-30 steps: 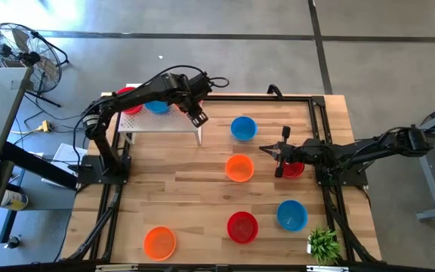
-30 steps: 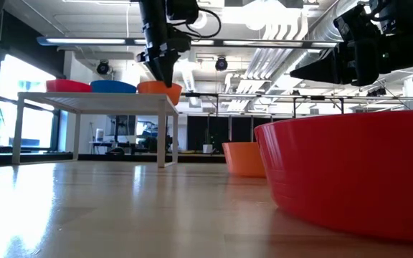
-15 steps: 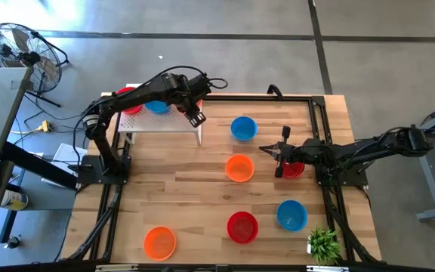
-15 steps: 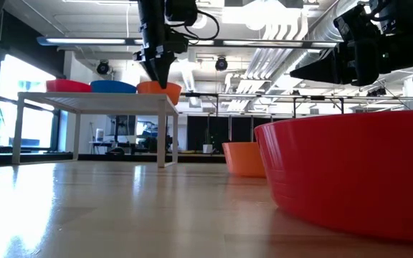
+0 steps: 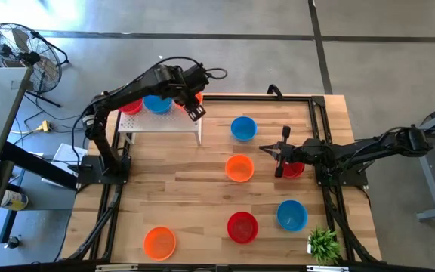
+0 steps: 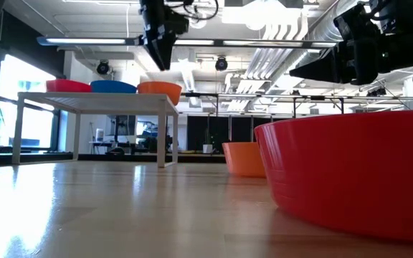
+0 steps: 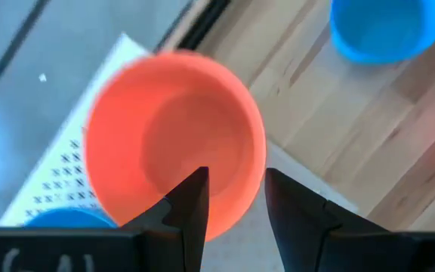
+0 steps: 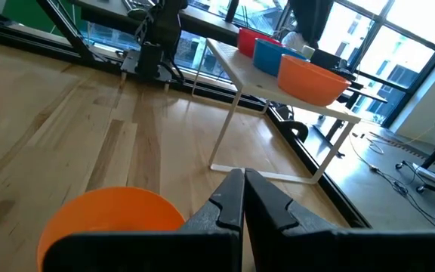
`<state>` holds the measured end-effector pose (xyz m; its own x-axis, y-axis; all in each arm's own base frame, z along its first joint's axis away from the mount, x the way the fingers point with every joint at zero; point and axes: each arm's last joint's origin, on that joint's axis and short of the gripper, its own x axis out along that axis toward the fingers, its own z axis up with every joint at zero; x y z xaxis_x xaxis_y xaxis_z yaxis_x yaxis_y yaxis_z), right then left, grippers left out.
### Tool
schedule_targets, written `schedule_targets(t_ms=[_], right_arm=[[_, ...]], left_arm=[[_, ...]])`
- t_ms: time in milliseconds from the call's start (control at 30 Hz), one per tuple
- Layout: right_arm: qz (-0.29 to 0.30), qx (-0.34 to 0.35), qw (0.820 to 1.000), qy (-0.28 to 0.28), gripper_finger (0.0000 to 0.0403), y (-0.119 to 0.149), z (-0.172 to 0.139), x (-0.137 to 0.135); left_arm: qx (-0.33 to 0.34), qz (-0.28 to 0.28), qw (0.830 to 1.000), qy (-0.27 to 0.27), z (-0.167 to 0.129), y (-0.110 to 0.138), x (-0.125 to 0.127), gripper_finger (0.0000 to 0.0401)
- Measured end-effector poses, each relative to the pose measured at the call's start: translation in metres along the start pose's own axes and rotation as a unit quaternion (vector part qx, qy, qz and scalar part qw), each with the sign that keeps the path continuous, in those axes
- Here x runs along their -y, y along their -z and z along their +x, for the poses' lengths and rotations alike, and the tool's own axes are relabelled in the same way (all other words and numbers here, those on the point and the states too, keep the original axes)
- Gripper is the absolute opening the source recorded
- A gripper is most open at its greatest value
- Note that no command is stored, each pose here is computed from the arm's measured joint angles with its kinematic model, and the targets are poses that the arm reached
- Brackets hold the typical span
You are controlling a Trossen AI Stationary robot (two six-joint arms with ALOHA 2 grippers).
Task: Pick & Place Mini bowls
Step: Put the top orange bowl on the shelf, then stack the top blue bowl on the blue bowl on the shelf
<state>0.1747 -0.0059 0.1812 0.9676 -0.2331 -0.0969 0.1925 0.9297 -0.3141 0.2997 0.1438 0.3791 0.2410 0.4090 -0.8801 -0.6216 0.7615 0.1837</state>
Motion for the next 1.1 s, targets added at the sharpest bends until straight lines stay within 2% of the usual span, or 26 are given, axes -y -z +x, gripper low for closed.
schedule_targets(t_ms=[167, 300, 467, 667, 833, 900, 933, 967, 1033, 1100], right_arm=[[0.000, 0.000, 1.000, 0.000, 0.0000, 0.000, 0.000, 0.000], [0.001, -0.004, 1.000, -0.002, 0.0000, 0.001, 0.000, 0.000], [0.003, -0.007, 1.000, -0.002, 0.0000, 0.001, 0.000, 0.000], [0.015, -0.007, 1.000, -0.002, 0.0000, 0.001, 0.000, -0.001], [0.028, -0.008, 1.000, -0.003, 0.0000, 0.002, 0.000, -0.001], [0.038, -0.008, 0.999, -0.002, 0.0000, 0.001, 0.000, 0.000], [0.042, -0.010, 0.999, 0.003, 0.0000, 0.002, 0.000, 0.000], [0.045, -0.014, 0.999, 0.012, 0.0000, 0.002, 0.000, 0.000], [0.052, -0.025, 0.998, 0.041, 0.0001, 0.002, 0.000, 0.002], [0.059, -0.034, 0.995, 0.078, 0.0001, 0.002, 0.000, 0.004]], left_arm=[[0.034, 0.020, 0.999, 0.002, -0.026, 0.001, 0.011, 0.0123], [0.076, 0.050, 0.996, -0.017, -0.048, 0.015, 0.028, 0.0087], [0.130, 0.084, 0.988, 0.013, -0.053, 0.032, 0.063, 0.0012], [0.191, 0.113, 0.973, 0.066, -0.042, 0.063, 0.095, 0.0011], [0.264, 0.120, 0.944, 0.156, -0.023, 0.094, 0.116, 0.0003], [0.278, 0.126, 0.936, 0.174, -0.009, 0.113, 0.123, 0.0002], [0.300, 0.123, 0.926, 0.192, -0.004, 0.118, 0.128, 0.0001], [0.322, 0.119, 0.916, 0.208, 0.002, 0.124, 0.133, 0.0001], [0.334, 0.121, 0.909, 0.218, 0.017, 0.144, 0.136, 0.0001], [0.368, 0.109, 0.891, 0.240, 0.028, 0.157, 0.142, 0.0001]])
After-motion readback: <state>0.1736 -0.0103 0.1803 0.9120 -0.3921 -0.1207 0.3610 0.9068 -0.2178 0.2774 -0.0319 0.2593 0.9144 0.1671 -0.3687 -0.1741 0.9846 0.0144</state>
